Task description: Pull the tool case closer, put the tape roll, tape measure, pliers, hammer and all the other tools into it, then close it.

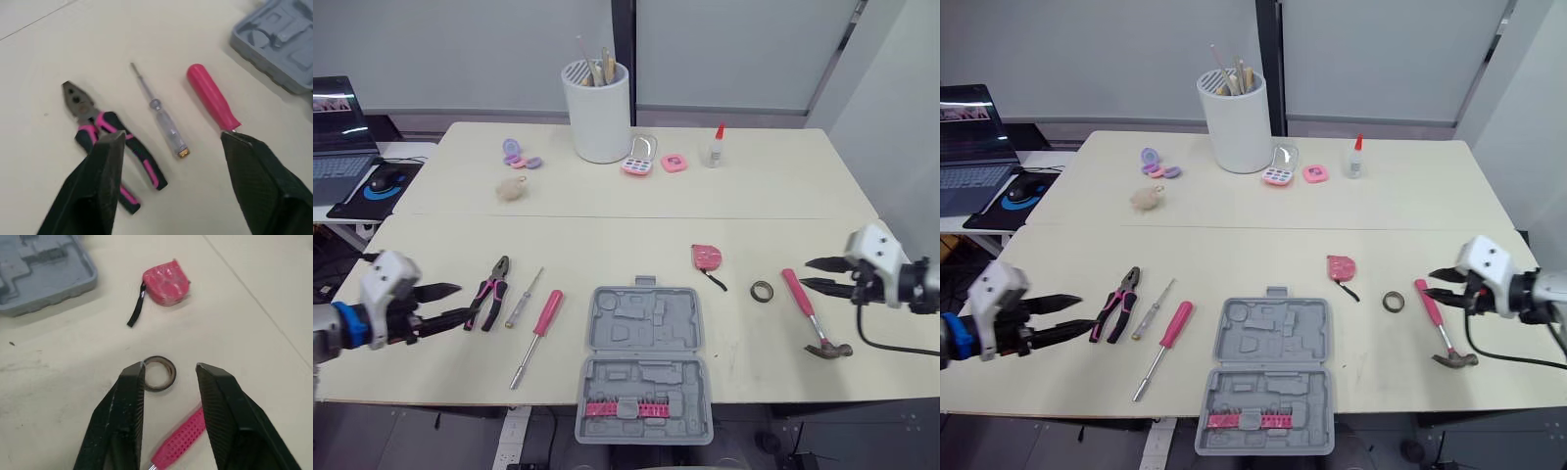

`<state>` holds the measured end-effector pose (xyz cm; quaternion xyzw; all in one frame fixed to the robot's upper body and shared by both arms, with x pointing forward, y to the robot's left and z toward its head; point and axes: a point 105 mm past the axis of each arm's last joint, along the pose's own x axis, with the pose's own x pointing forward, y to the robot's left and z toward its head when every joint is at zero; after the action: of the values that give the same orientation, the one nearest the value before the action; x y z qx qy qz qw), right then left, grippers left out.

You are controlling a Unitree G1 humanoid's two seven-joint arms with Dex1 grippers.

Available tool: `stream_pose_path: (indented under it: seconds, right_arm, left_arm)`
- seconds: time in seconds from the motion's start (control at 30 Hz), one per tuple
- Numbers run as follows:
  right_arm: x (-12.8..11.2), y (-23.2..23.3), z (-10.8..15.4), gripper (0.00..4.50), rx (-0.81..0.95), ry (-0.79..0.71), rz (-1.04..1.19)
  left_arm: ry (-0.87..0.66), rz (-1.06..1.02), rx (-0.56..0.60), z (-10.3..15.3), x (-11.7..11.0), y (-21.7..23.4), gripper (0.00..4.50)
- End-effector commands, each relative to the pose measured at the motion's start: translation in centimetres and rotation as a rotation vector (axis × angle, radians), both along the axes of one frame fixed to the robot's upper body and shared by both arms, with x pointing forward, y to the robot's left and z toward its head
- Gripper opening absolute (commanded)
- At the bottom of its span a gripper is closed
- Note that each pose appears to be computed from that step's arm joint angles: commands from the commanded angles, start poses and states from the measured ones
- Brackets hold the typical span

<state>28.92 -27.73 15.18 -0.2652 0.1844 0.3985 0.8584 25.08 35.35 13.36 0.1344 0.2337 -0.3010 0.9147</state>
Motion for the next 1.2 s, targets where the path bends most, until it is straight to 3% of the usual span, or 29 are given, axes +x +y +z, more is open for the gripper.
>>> stream_pose_path:
  seconds: [0.03, 0.2, 0.5, 0.93, 1.2]
  right_arm:
    - [-1.0, -2.4, 1.8, 2.89, 0.014, -0.025, -0.041]
    - [-2.1, -4.5, 1.7, 4.46, 0.022, -0.002, -0.104]
    - [-2.2, -5.0, 1.1, 4.48, 0.011, 0.005, -0.132]
    - [-2.1, -4.5, 0.4, 4.48, -0.047, 0.001, -0.128]
    - [-1.8, -0.8, -1.8, 4.48, -0.140, 0.011, 0.017]
  left_arm:
    - [-0.062, 0.094, -0.028, 2.6, -0.4, 3.3, 4.44]
    - [-0.048, 0.182, -0.048, 2.8, -0.6, 5.9, 4.50]
    - [-0.038, 0.177, -0.031, 1.4, -0.1, 5.6, 4.50]
    - [-0.079, 0.127, -0.023, 2.3, 1.3, 4.0, 4.50]
    - [-0.176, -0.223, -0.060, 5.1, 3.8, -7.0, 4.50]
